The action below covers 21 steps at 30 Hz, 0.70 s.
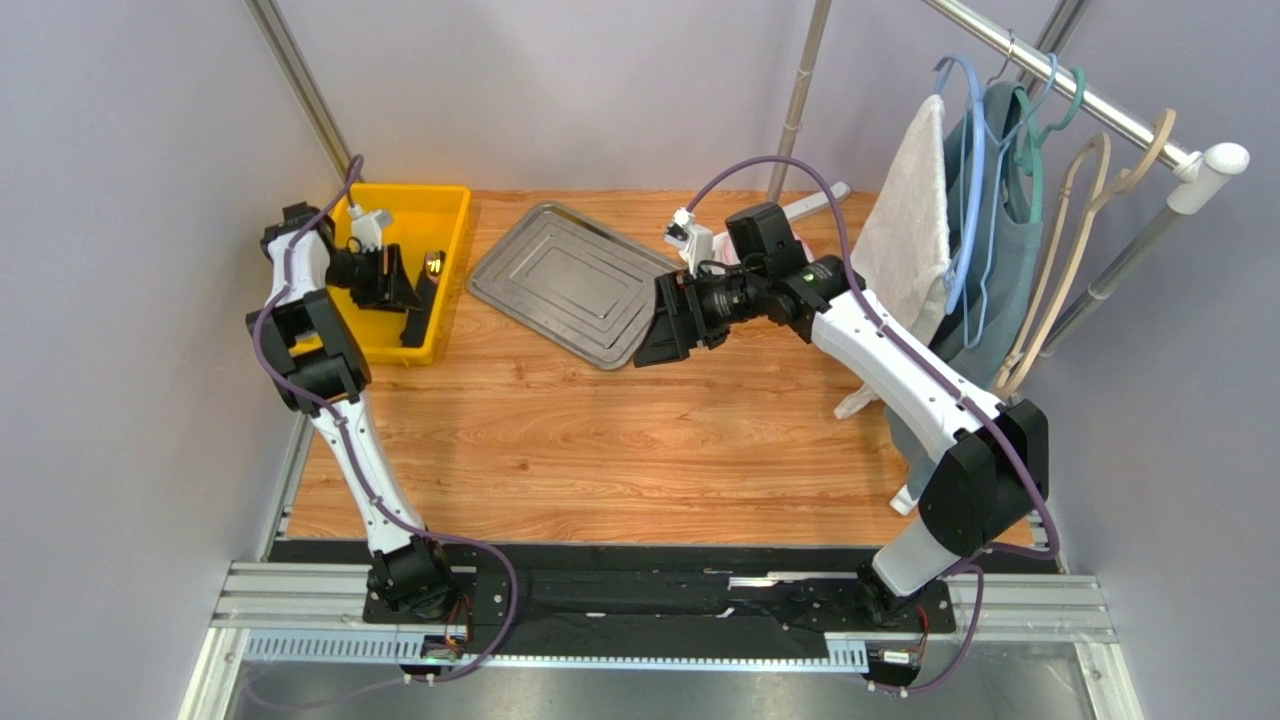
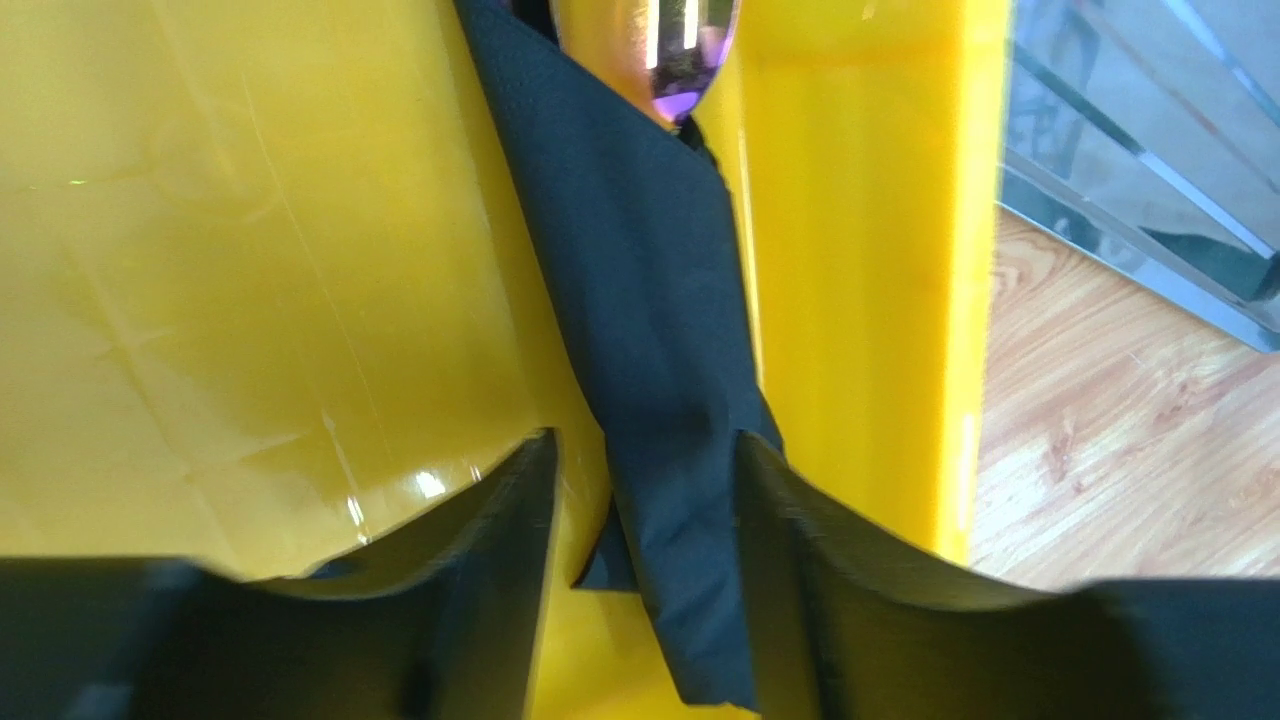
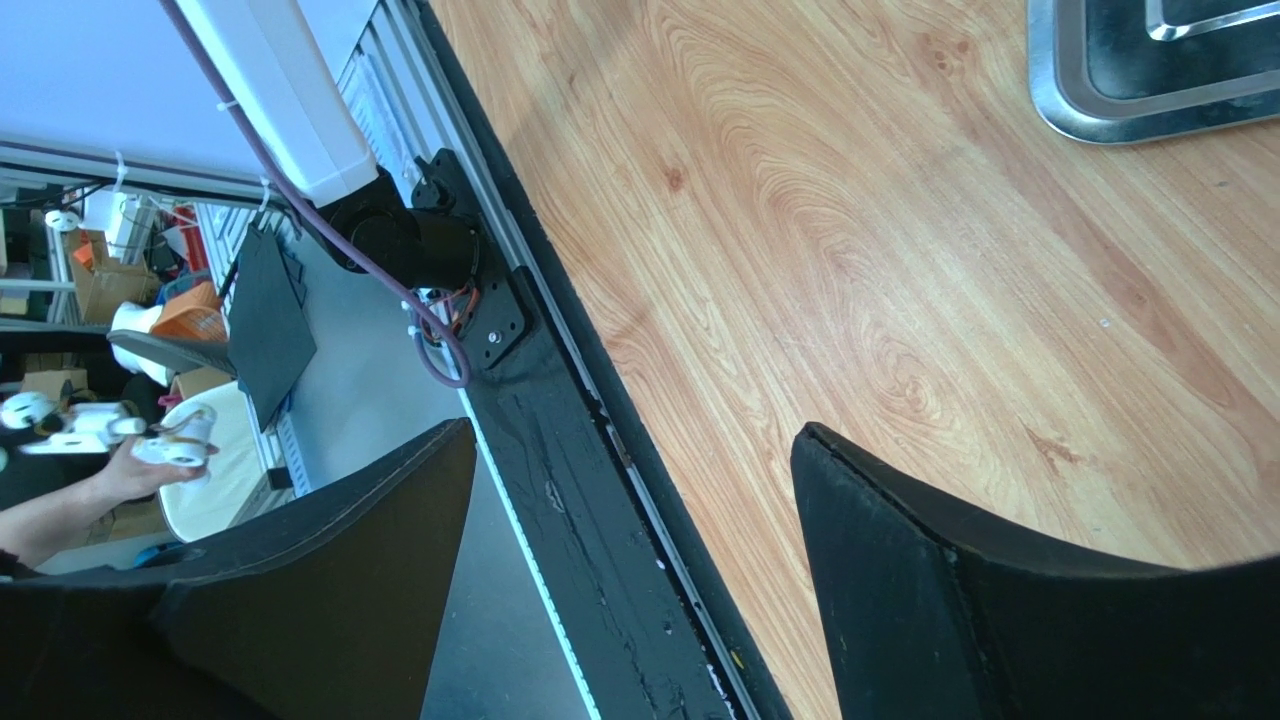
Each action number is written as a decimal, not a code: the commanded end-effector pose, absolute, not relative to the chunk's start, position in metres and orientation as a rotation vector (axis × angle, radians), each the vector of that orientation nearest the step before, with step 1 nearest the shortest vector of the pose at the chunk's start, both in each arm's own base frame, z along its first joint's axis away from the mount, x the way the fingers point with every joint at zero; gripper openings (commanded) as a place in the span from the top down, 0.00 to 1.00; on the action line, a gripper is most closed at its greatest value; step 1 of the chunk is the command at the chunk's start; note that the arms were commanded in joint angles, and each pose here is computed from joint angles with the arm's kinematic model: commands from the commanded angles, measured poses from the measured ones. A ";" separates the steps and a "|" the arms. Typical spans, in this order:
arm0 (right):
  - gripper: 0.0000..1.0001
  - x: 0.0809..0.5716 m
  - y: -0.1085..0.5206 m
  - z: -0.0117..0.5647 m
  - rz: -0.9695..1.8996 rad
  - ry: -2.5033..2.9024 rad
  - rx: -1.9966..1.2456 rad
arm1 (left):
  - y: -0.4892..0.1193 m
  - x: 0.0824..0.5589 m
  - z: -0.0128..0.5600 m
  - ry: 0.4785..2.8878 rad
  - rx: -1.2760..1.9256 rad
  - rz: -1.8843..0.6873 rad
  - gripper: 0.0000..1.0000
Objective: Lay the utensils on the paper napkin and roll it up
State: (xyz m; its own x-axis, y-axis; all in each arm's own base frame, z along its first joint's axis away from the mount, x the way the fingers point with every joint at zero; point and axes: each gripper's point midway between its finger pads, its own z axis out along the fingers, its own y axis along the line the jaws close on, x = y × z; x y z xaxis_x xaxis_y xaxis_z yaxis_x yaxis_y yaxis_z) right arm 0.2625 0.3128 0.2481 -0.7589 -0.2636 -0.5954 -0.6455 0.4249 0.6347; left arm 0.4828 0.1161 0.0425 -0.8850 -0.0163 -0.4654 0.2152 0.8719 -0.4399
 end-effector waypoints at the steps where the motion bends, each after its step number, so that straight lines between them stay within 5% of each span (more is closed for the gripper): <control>1: 0.17 0.275 0.302 0.275 1.207 2.177 -0.777 | 0.119 0.497 0.135 2.401 0.198 -0.546 0.36; 7: 0.11 0.297 0.278 0.289 1.081 2.138 -0.718 | 0.127 0.499 0.215 2.265 0.187 -0.362 0.27; 8: 0.10 0.298 0.273 0.293 1.059 2.123 -0.715 | 0.128 0.497 0.224 2.265 0.153 -0.327 0.22; 9: 0.03 0.305 0.267 0.293 1.021 2.124 -0.692 | 0.126 0.495 0.233 2.251 0.159 -0.314 0.01; 21: 0.00 0.294 0.212 0.280 0.777 2.114 -0.572 | 0.001 0.427 0.336 2.137 0.182 -0.125 0.01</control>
State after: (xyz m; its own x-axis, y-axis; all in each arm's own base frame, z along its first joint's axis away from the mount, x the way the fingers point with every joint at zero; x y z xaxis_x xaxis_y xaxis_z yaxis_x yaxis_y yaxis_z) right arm 0.2970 0.2313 0.2748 -0.6443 -0.1362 -0.7525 -0.6233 0.6636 0.4136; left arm 0.4522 0.0390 0.3197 -0.5471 0.0993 -0.8312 0.2411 0.9696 -0.0428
